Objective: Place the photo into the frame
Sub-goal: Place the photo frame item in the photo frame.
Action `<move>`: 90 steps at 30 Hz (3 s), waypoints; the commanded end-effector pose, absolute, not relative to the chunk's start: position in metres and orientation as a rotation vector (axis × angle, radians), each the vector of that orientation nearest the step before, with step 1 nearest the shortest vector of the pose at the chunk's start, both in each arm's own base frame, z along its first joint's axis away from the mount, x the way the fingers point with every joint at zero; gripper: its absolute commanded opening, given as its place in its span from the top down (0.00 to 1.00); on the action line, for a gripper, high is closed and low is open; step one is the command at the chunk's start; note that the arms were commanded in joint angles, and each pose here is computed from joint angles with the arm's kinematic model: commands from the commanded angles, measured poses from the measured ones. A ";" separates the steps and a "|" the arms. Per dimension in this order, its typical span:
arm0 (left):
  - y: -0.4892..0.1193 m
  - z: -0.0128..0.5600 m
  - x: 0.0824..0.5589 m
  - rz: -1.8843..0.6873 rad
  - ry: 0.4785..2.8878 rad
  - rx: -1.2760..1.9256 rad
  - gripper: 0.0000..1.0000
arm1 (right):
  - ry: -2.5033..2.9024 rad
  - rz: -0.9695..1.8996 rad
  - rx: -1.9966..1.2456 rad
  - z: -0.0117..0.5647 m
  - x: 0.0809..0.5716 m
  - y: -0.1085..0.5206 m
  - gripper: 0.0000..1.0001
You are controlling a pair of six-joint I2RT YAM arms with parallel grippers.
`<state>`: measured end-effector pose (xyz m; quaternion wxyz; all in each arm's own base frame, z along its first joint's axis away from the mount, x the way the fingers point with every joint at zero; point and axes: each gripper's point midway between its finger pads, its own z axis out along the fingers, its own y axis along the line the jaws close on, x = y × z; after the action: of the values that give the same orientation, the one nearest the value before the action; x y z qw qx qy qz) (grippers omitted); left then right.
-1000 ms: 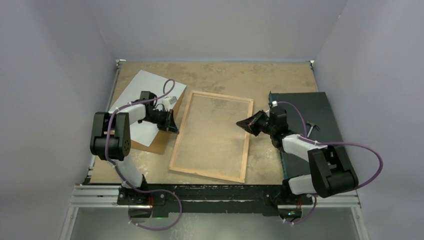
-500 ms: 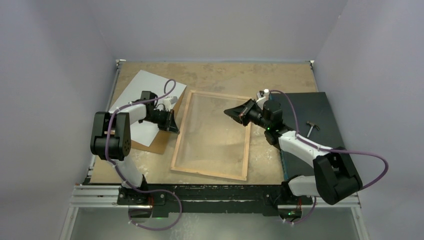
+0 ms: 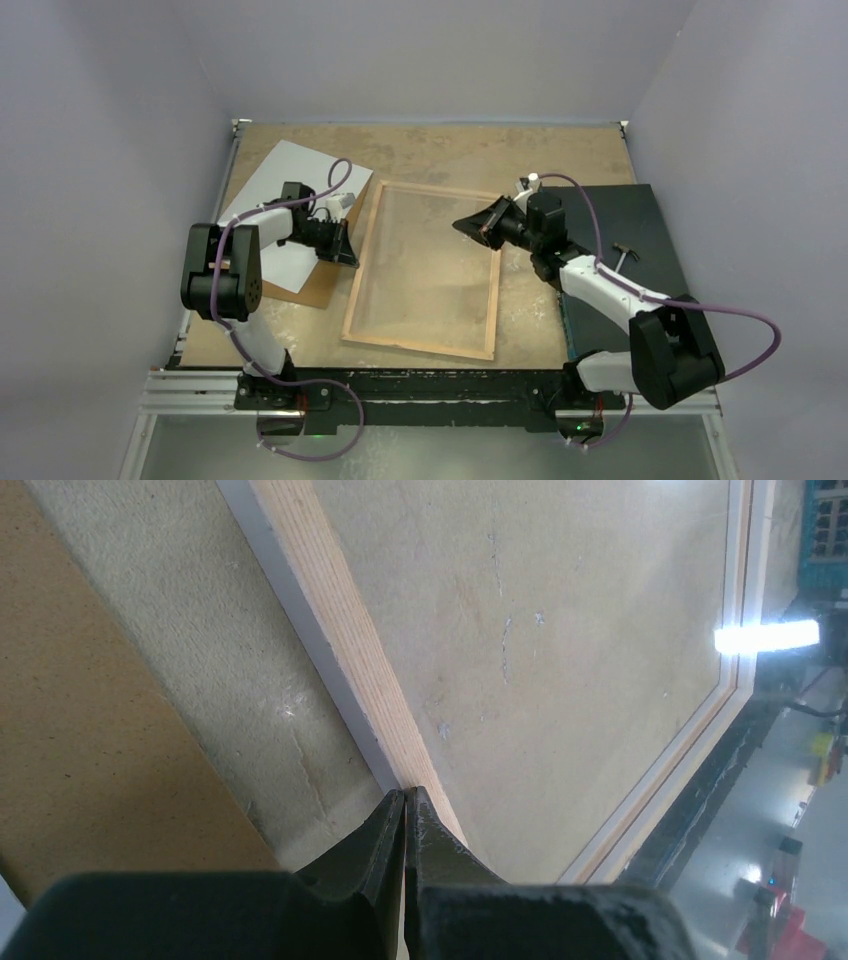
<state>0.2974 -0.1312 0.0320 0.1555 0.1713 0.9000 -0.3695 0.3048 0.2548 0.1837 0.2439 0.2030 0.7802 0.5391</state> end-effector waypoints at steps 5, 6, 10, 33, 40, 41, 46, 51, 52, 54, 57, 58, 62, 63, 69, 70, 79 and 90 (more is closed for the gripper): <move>-0.136 0.027 0.295 -1.041 2.556 0.568 1.00 | 2.319 1.283 0.437 0.150 0.292 0.241 0.94; -0.136 0.027 0.295 -1.040 2.554 0.568 1.00 | 2.323 1.270 0.432 0.148 0.293 0.240 0.92; -0.136 0.028 0.296 -1.041 2.551 0.567 1.00 | 2.363 1.211 0.396 0.137 0.296 0.238 0.80; -0.137 0.028 0.294 -1.050 2.544 0.568 1.00 | 2.491 0.874 0.304 0.122 0.308 0.214 0.01; -0.137 0.030 0.294 -1.055 2.541 0.569 1.00 | 2.516 0.735 0.302 0.113 0.314 0.199 0.01; -0.137 0.030 0.294 -1.053 2.541 0.570 1.00 | 2.520 0.724 0.297 0.112 0.314 0.198 0.01; -0.137 0.030 0.294 -1.051 2.542 0.570 1.00 | 2.543 0.666 0.277 0.104 0.317 0.194 0.01; -0.137 0.029 0.294 -1.051 2.545 0.568 1.00 | 2.556 0.614 0.255 0.097 0.322 0.190 0.01; -0.137 0.029 0.294 -1.051 2.545 0.567 1.00 | 2.554 0.598 0.255 0.095 0.324 0.188 0.01; -0.137 0.029 0.294 -1.053 2.545 0.568 1.00 | 2.560 0.583 0.253 0.093 0.327 0.188 0.01; -0.137 0.030 0.295 -1.053 2.543 0.569 1.00 | 2.575 0.553 0.245 0.087 0.328 0.186 0.01; -0.138 0.030 0.295 -1.054 2.541 0.571 1.00 | 2.579 0.541 0.240 0.086 0.328 0.185 0.01; -0.138 0.031 0.294 -1.064 2.539 0.569 1.00 | 2.587 0.484 0.230 0.085 0.330 0.179 0.01; -0.138 0.031 0.295 -1.062 2.538 0.569 1.00 | 2.586 0.481 0.226 0.085 0.330 0.180 0.01; -0.138 0.030 0.294 -1.064 2.540 0.569 1.00 | 2.583 0.512 0.202 0.085 0.333 0.193 0.01; -0.138 0.030 0.294 -1.063 2.539 0.572 1.00 | 2.582 0.513 0.205 0.085 0.333 0.193 0.01; -0.134 0.038 0.301 -1.065 2.527 0.557 1.00 | 2.537 0.364 0.195 0.094 0.350 0.177 0.03; -0.122 0.052 0.309 -1.063 2.507 0.560 1.00 | 2.609 0.430 0.143 0.073 0.296 0.197 0.40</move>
<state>0.3008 -0.1245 0.0391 0.1601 0.1767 0.8969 -0.3726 0.3228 0.1891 0.0707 0.2516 0.0591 0.9536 0.1544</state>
